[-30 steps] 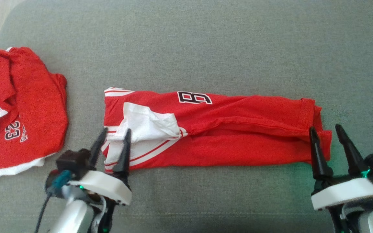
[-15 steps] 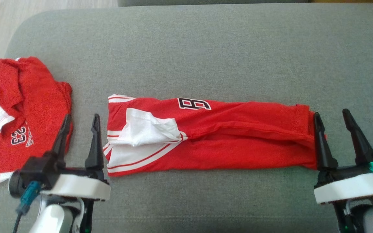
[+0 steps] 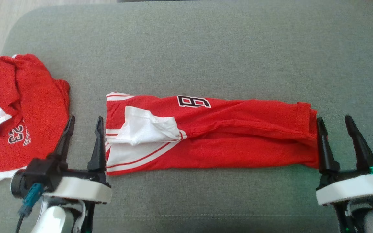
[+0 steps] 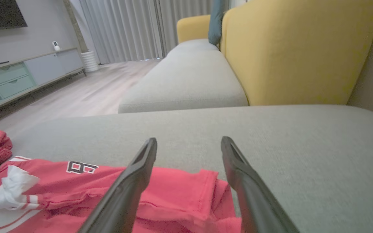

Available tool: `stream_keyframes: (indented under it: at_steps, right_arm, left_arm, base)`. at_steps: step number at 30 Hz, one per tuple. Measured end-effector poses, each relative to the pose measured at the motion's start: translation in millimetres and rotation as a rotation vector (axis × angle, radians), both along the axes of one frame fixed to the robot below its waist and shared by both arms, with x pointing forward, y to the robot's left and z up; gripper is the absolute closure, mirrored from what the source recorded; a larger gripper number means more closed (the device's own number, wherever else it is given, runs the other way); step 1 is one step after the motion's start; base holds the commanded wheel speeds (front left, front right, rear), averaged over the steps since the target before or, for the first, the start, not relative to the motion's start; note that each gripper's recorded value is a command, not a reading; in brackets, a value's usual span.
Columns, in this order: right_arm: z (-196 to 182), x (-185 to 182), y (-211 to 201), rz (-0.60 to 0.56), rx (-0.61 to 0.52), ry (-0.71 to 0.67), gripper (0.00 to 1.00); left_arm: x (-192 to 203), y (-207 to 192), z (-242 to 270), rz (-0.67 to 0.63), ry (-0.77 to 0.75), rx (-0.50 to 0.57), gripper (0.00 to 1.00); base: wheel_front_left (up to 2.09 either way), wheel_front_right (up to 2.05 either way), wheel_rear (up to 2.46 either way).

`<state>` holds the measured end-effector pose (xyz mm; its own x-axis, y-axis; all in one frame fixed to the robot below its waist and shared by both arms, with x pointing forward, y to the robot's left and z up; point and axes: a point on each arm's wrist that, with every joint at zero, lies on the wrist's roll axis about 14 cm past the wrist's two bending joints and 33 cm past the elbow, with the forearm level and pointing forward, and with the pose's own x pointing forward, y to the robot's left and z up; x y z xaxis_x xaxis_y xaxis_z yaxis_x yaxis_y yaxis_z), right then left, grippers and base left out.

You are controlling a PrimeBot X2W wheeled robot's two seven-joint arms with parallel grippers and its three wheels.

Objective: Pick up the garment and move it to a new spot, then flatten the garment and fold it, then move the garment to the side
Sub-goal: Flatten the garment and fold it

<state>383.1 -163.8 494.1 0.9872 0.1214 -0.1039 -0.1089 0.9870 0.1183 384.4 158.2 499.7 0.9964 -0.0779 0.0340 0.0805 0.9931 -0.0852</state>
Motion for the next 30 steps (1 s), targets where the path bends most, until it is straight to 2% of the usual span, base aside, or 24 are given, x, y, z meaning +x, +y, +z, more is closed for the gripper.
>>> stream_keyframes:
  at_steps: [6,12,18,24,30]
  right_arm:
    - [-46.4,-0.9,-21.5,-0.061,-0.007,0.148,0.0]
    - [-86.4,16.3,-16.8,-0.027,-0.017,0.291,0.0]
    - [-129.5,6.8,-20.2,-0.032,-0.029,0.463,0.0]
    - [-138.0,6.1,-29.2,-0.058,-0.038,0.503,0.0]
    - [-138.3,6.0,-8.3,-0.011,0.045,0.536,0.0]
  left_arm:
    - [7.6,-7.6,-4.5,-0.032,0.007,-0.006,0.0]
    - [21.7,-13.4,-7.0,-0.046,0.006,-0.022,0.0]
    - [27.2,-11.5,-12.5,-0.044,0.014,-0.011,0.0]
    - [28.5,-14.4,-16.5,-0.052,0.023,-0.021,0.0]
    - [28.5,-16.7,-17.2,-0.06,0.024,-0.024,0.0]
  base:
    - [0.0,0.0,0.0]
    - [0.0,0.0,0.0]
    - [0.0,0.0,0.0]
    - [0.0,0.0,0.0]
    - [0.0,0.0,0.0]
